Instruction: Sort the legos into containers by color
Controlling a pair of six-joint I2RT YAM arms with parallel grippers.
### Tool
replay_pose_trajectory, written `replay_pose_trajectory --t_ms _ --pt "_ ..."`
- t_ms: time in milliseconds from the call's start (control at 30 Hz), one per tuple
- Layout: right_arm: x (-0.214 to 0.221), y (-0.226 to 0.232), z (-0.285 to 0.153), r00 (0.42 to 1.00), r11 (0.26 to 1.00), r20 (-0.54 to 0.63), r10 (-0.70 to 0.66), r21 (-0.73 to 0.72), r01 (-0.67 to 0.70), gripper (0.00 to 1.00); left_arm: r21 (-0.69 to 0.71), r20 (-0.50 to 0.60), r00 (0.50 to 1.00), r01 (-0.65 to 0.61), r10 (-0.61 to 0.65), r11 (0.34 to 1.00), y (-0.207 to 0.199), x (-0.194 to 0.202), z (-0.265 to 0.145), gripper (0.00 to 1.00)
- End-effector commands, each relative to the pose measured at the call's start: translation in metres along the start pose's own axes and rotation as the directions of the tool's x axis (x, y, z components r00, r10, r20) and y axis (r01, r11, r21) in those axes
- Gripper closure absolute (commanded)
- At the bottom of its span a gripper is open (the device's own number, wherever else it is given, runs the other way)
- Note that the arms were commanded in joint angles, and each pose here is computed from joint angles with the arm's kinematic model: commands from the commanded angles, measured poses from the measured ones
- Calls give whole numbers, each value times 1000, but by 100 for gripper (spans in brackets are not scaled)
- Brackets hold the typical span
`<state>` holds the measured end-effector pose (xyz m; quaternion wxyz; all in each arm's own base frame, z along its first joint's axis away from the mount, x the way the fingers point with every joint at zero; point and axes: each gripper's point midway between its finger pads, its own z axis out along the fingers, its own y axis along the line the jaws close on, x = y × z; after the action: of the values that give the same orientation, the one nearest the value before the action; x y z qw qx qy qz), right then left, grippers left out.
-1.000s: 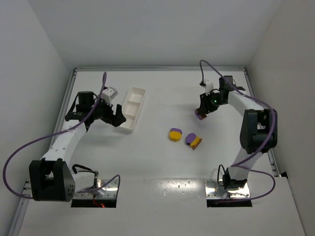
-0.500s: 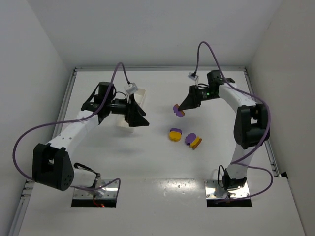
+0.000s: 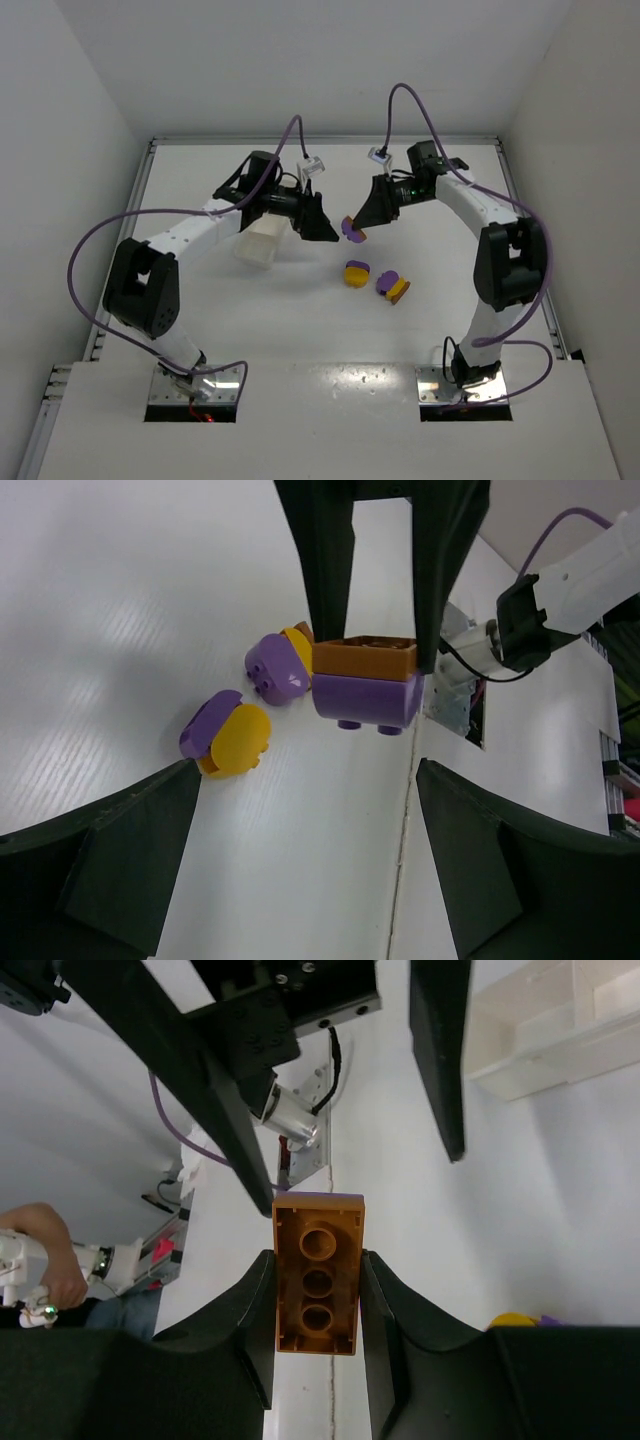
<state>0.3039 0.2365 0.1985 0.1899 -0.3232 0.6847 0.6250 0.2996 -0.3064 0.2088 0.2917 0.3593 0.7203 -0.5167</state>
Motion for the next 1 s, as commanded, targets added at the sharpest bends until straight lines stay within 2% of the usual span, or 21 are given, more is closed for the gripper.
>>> replay_pose_trajectory --t_ms 0,433,567,600,667,767,800,833,900,967 --pt "-13 22 4 994 993 15 -108 -41 109 96 18 35 998 -60 59 998 -12 -24 2 4" --pt "-8 28 16 989 988 -23 -144 -52 143 96 123 -6 996 -90 92 988 -32 -10 17 5" --pt "-7 27 18 987 987 -39 -157 -40 155 96 162 -6 995 -101 103 982 -42 -12 18 15" --pt "-5 27 21 986 987 -49 -159 -39 157 96 162 -5 995 -102 105 981 -41 -14 19 21" --pt "-4 24 21 986 987 -50 -160 -40 158 96 180 -10 994 -104 108 978 -46 -12 21 26" --pt "-3 25 21 987 988 -52 -150 -41 148 96 209 -15 994 -105 111 972 -51 -12 24 41" --pt "-3 24 21 986 987 -52 -159 -41 157 96 219 -16 994 -105 111 970 -53 -11 24 52" --pt "-3 24 21 986 987 -52 -159 -41 157 96 219 -19 993 -107 114 970 -50 -9 25 56" --pt "-3 24 21 986 987 -52 -159 -41 157 96 219 -19 993 -107 114 970 -50 -9 25 63" --pt "-4 22 18 985 986 -45 -168 -33 166 96 228 -20 993 -107 114 968 -51 -9 25 65"
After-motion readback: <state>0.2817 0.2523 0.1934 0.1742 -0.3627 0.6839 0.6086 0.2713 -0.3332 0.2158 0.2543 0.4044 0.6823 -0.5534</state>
